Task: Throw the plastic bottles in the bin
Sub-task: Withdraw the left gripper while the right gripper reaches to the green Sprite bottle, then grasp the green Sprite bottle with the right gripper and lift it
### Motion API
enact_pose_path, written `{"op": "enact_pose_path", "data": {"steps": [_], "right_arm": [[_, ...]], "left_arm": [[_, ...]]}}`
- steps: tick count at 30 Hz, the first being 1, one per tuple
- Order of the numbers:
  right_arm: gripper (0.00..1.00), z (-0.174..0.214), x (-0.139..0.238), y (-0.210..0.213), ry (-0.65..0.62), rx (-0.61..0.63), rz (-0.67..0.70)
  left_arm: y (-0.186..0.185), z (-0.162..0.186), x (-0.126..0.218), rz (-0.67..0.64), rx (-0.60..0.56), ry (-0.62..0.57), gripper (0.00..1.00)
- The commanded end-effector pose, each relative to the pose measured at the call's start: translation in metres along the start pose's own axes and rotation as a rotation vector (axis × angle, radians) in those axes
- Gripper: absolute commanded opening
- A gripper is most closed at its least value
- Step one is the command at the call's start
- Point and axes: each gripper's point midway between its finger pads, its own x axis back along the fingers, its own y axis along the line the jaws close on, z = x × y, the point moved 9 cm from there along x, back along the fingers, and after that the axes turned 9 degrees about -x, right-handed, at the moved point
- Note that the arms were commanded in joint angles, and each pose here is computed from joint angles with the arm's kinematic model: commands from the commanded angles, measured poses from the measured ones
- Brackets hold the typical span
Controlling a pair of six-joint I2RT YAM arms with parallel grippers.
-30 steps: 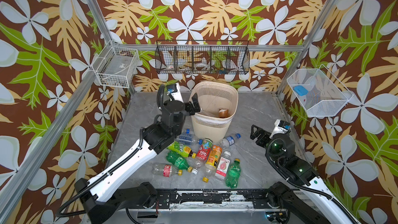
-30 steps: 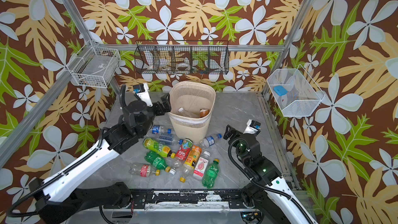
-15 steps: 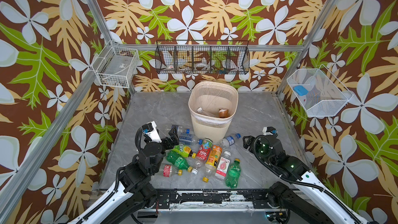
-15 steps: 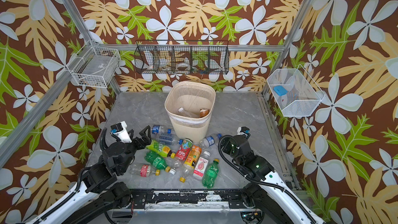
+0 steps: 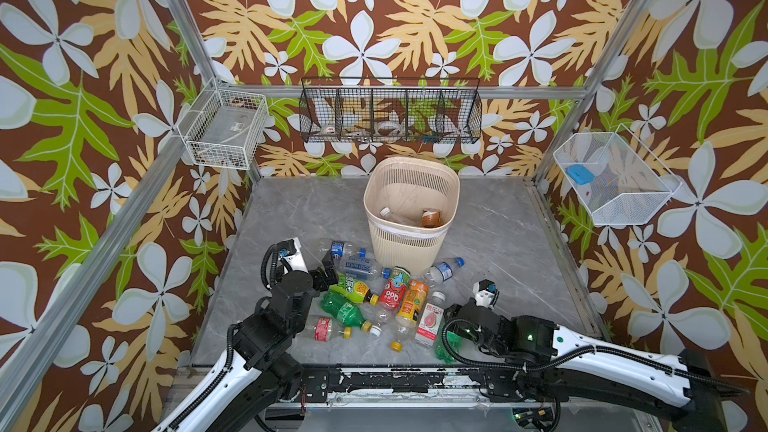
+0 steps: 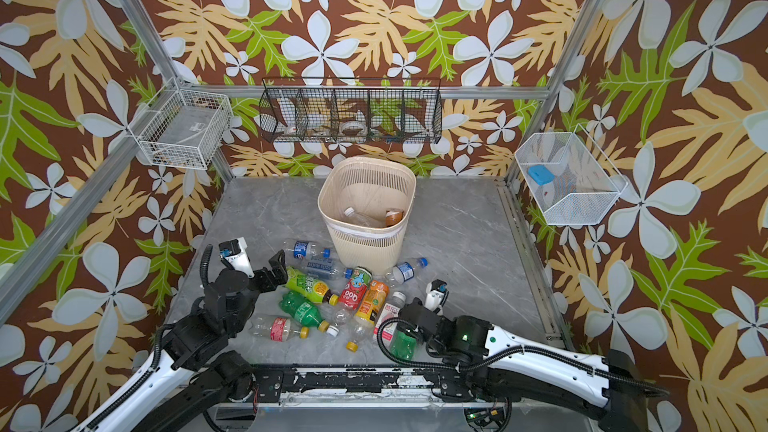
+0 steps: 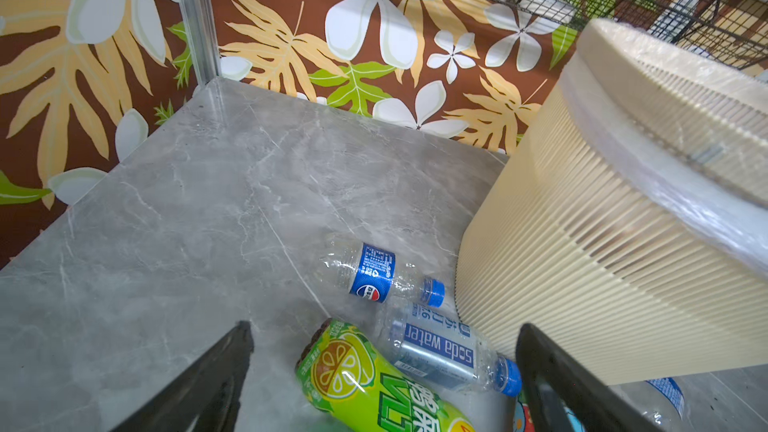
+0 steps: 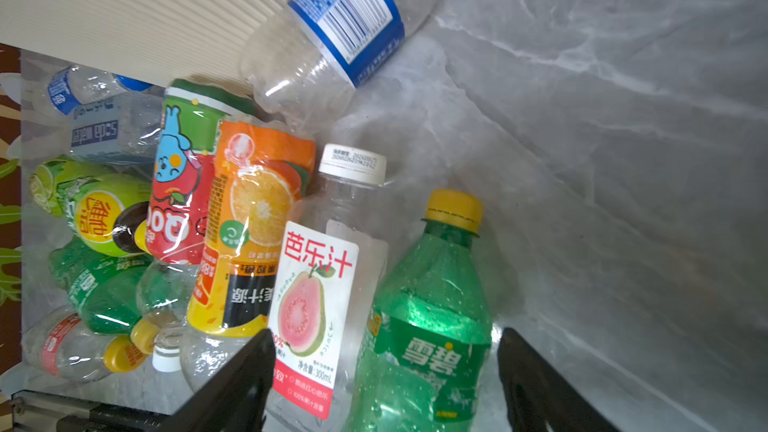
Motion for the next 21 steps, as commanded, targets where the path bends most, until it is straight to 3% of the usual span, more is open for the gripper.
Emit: {"op": "enact_pose_path", "data": {"steps": [1,21], "right_arm": [[0.81,0.005,-0.003,-0.002,-0.044,-0.09,0.002],[0.67,0.026,-0.036,-0.027,-0.01,-0.083,0.086]], "left_arm": [[0.001,0.0,0.001,0.004,-0.011,0.01,1.0],[0.007,-0.006,0.01,0.006,0.037,-0.038,1.0]]}}
